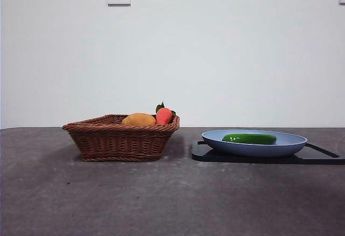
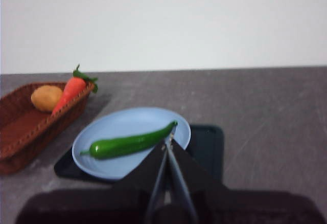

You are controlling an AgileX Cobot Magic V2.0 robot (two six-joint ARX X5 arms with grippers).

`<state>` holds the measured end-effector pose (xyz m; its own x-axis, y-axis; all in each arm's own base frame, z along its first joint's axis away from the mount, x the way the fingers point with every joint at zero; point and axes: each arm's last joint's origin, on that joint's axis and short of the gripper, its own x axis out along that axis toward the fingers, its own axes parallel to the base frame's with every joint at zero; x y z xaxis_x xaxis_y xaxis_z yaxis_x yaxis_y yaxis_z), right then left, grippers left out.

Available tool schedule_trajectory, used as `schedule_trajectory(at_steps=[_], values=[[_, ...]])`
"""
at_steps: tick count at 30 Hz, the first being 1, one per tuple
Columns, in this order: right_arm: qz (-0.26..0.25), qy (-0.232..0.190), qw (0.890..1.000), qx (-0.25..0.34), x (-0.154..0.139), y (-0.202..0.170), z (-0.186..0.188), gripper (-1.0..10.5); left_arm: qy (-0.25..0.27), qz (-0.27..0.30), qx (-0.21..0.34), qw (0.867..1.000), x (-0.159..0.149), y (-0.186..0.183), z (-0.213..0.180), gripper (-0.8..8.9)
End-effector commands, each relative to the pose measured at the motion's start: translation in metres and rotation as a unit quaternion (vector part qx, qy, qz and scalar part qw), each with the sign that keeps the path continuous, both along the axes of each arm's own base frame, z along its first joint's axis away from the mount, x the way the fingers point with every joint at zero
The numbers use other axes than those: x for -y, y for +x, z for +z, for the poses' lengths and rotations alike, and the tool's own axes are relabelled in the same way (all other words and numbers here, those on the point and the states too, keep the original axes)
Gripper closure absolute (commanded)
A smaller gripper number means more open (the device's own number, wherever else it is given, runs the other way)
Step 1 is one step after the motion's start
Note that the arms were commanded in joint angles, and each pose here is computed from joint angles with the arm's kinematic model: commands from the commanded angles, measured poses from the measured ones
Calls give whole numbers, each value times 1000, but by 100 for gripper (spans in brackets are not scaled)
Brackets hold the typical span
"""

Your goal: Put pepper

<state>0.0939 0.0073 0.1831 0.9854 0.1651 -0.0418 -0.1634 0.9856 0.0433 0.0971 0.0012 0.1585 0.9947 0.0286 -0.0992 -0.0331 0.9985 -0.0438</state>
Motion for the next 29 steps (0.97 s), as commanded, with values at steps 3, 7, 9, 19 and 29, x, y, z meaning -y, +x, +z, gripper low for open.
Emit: schedule_trajectory(at_steps=[3,7,9,19,29], values=[[-2,9,1000,-7,0,1,-15,936,-3,2,3,1000,0,0,-2,805],[-1,12,1000,-17,0,2,-24,936,-3,2,3,1000,0,0,-2,805],[-2,11,1000,-28,0,2,-27,936,-3,2,3,1000,0,0,-2,805],[-2,14,999,-42,0,2,-29,936,-3,2,3,1000,0,0,-2,805],[-2,14,999,-42,0,2,-29,936,-3,2,3,1000,0,0,-2,805]])
